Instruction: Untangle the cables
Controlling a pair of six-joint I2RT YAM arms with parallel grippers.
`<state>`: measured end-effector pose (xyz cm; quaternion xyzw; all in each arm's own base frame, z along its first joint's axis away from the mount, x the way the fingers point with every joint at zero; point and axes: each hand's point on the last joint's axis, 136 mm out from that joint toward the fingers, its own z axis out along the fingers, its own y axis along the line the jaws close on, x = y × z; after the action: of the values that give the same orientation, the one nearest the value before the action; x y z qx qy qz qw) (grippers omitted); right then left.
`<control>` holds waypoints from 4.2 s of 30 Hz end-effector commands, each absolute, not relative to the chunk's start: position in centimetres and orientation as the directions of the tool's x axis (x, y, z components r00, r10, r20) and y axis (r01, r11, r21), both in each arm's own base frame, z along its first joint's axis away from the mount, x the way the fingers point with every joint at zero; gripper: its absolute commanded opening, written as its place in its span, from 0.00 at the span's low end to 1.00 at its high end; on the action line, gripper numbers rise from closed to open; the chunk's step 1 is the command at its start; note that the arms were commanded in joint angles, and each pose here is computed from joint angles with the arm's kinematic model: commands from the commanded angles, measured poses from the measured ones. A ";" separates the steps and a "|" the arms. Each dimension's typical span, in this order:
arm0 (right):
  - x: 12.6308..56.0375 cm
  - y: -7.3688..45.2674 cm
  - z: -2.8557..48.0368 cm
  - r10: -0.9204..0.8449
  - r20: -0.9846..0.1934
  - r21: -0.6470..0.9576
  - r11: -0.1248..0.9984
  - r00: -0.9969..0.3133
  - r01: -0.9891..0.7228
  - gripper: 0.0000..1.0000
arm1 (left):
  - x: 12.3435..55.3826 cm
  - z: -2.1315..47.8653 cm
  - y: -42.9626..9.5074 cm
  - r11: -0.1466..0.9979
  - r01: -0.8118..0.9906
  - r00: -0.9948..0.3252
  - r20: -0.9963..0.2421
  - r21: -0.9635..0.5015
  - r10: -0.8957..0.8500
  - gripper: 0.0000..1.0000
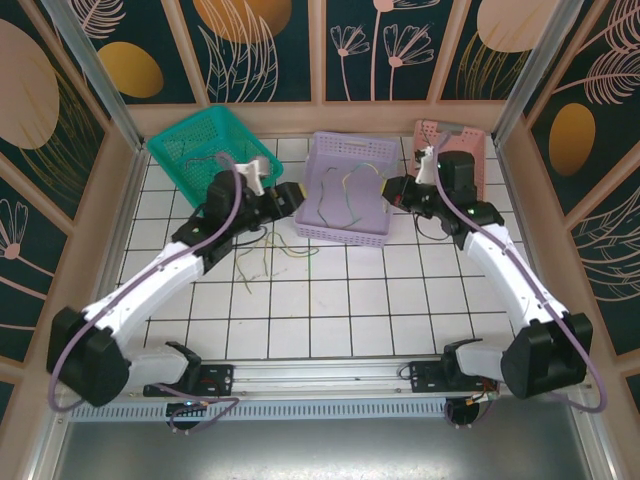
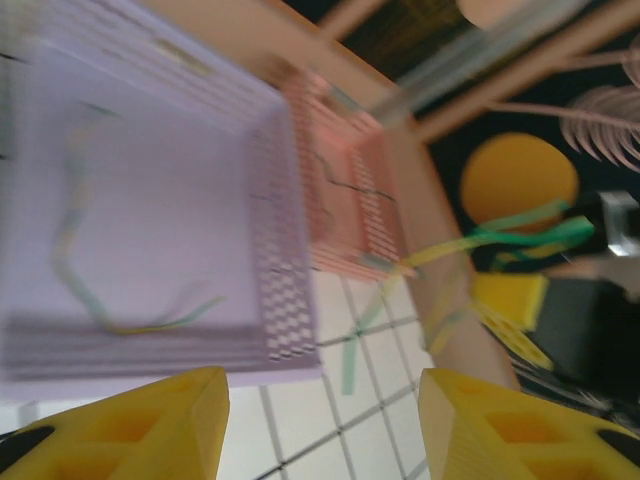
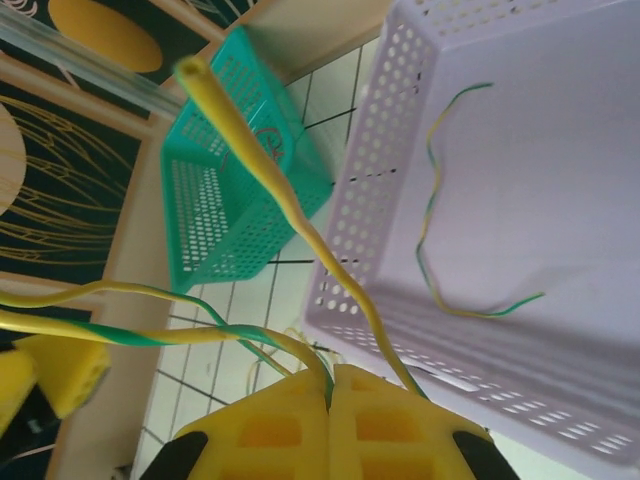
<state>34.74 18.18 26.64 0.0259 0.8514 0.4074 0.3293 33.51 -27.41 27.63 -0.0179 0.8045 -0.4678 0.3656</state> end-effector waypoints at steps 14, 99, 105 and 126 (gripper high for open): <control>33.9 21.5 27.9 0.303 -0.246 0.862 0.503 -0.921 -0.065 0.00 | 33.1 26.4 -34.3 0.471 0.571 -0.712 -0.691 -0.673 -0.126 0.51; 55.9 -3.4 36.0 0.828 -0.421 0.876 0.478 -0.369 0.073 0.00 | 20.7 17.1 -34.0 0.525 0.676 -0.725 -0.592 -0.516 0.352 0.00; 58.4 -3.6 37.2 0.860 -0.358 0.915 0.401 -0.362 0.047 0.00 | 18.2 13.8 -34.1 0.544 0.697 -0.713 -0.532 -0.468 0.456 0.00; 59.4 6.4 37.5 0.844 -0.262 0.960 0.278 -0.468 -0.037 0.00 | 31.5 19.3 -34.6 0.772 0.459 -0.782 -0.612 -0.439 0.117 0.00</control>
<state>58.05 4.63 34.74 0.3236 0.7073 0.5058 0.3732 28.58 -36.13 19.55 0.2279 0.8737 -0.2979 0.3099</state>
